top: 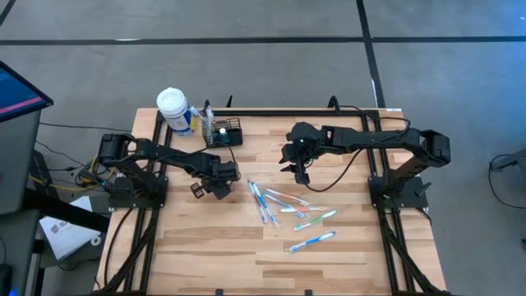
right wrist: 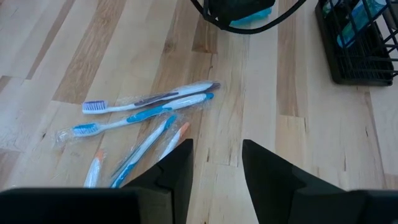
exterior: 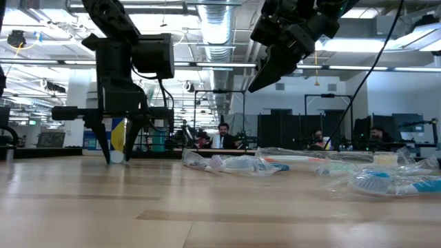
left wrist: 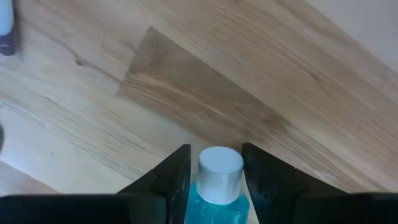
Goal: Pick & Place toothbrushing station
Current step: Put the blue mouthwash into the black wire organizer
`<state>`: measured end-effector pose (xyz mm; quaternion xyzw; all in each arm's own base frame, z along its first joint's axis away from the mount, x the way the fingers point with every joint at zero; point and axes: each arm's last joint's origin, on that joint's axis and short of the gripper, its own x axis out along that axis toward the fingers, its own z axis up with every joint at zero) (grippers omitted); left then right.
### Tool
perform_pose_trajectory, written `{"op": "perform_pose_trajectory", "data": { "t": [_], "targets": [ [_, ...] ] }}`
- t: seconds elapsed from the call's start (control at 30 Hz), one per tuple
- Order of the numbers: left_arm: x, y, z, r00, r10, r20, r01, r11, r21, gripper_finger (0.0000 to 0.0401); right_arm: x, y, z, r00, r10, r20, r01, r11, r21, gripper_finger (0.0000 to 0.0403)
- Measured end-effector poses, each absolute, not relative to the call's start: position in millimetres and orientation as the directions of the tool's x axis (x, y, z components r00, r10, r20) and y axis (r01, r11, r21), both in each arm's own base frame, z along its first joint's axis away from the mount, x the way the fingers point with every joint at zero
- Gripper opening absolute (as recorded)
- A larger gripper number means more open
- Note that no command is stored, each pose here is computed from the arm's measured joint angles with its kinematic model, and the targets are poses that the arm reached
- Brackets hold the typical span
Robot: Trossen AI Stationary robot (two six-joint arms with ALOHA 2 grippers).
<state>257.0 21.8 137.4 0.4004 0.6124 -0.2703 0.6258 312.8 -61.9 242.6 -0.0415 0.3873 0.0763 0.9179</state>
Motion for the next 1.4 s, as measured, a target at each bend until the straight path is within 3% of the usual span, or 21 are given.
{"op": "perform_pose_trajectory", "data": {
  "t": [0.8,1.4],
  "targets": [
    [247,25,127,0.1,0.149,-0.984,0.817,0.552,0.167,0.0094,312,-62,242,0.684,0.109,-0.721,-0.17,0.985,-0.013,0.0127],
    [250,23,130,0.123,0.15,-0.981,0.814,0.55,0.187,0.0085,313,-62,243,0.689,0.108,-0.717,-0.172,0.985,-0.017,0.0127]
  ]
}}
